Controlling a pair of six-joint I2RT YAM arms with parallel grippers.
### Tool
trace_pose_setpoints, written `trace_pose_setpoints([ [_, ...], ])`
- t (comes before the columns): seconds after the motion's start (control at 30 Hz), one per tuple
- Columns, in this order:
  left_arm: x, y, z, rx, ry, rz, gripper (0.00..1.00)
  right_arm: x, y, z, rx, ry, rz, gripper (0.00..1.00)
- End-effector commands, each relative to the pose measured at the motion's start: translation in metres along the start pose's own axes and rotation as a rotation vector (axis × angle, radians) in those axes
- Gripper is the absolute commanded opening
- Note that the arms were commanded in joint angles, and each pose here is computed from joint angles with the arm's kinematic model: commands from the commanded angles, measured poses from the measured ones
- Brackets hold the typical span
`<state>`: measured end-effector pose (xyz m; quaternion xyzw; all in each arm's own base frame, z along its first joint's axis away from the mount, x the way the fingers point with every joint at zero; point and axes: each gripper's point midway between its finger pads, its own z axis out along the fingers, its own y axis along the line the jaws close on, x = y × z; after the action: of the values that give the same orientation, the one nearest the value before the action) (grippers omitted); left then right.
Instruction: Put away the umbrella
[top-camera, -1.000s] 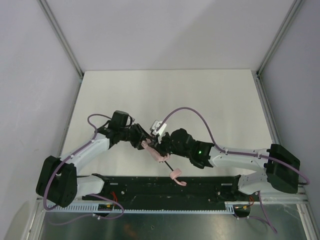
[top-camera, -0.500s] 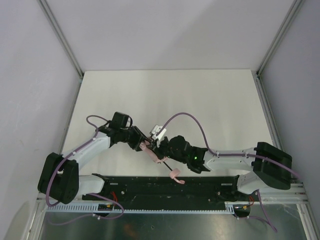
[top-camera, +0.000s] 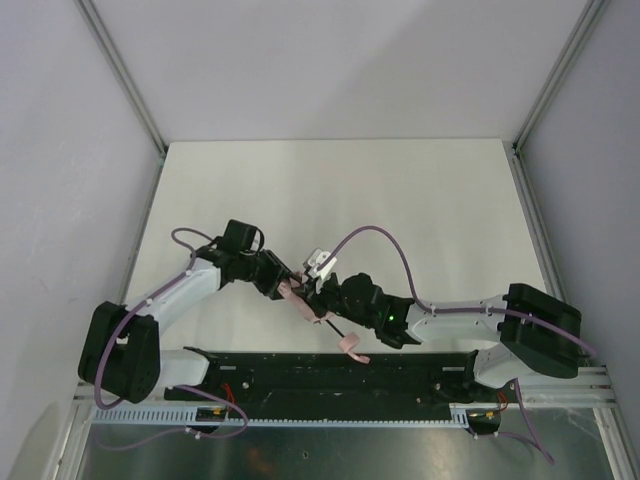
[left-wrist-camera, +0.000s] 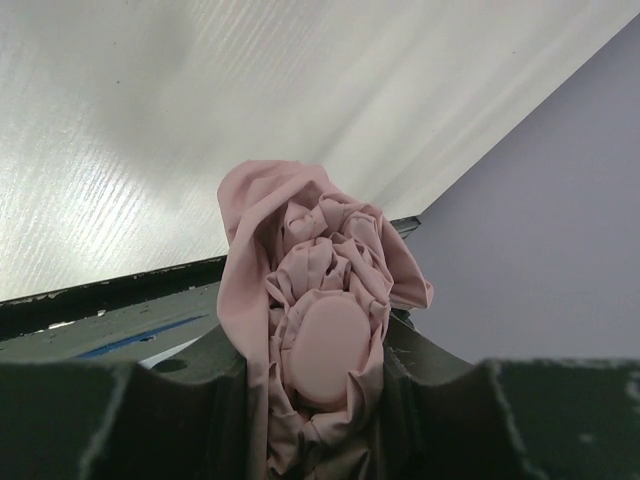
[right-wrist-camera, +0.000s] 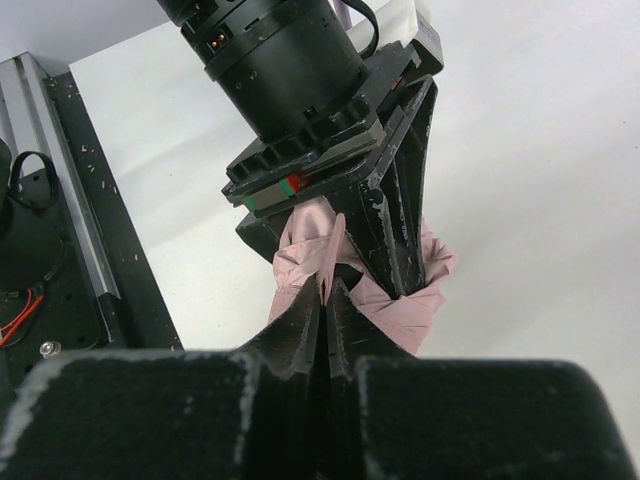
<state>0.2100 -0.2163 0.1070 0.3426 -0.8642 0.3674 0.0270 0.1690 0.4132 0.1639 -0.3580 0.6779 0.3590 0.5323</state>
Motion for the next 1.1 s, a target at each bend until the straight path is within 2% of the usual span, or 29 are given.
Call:
trace_pose_setpoints([
  [0.0, -0.024, -0.164, -0.069, 0.516, -0.113, 0.086, 0.00, 0.075, 0.130, -0.050, -0.548, 0.288, 0.095, 0.05],
  [0.2, -0.029, -0.168, -0.068, 0.514, -0.092, 0.082, 0.00, 0.080, 0.136, -0.058, -0.658, 0.306, 0.135, 0.13],
  [0.37, -0.032, -0.180, -0.080, 0.545, -0.111, 0.091, 0.00, 0.083, 0.131, -0.055, -0.645, 0.313, 0.153, 0.19],
  [0.43, -0.035, -0.183, -0.084, 0.557, -0.138, 0.105, 0.00, 0.073, 0.129, -0.057, -0.648, 0.290, 0.166, 0.26],
  [0.5, -0.039, -0.181, -0.084, 0.554, -0.165, 0.106, 0.00, 0.049, 0.134, -0.064, -0.658, 0.227, 0.137, 0.39],
  [0.6, -0.044, -0.180, -0.084, 0.552, -0.202, 0.159, 0.00, 0.007, 0.135, -0.079, -0.652, 0.135, 0.104, 0.50],
  [0.77, -0.054, -0.180, -0.087, 0.543, -0.325, 0.374, 0.00, -0.069, 0.100, -0.108, -0.458, 0.007, 0.075, 0.62],
  [0.87, -0.055, -0.175, -0.089, 0.529, -0.382, 0.533, 0.00, -0.098, 0.043, -0.117, -0.198, 0.012, 0.134, 0.72],
  [0.93, -0.049, -0.176, -0.096, 0.563, -0.424, 0.662, 0.00, -0.105, -0.005, -0.123, -0.031, 0.057, 0.223, 0.73],
  [1.0, -0.039, -0.179, -0.114, 0.640, -0.515, 0.809, 0.00, -0.105, -0.045, -0.134, 0.088, 0.086, 0.328, 0.74],
  [1.07, -0.030, -0.180, -0.135, 0.684, -0.692, 0.987, 0.00, -0.105, -0.075, -0.145, 0.150, 0.090, 0.384, 0.75],
])
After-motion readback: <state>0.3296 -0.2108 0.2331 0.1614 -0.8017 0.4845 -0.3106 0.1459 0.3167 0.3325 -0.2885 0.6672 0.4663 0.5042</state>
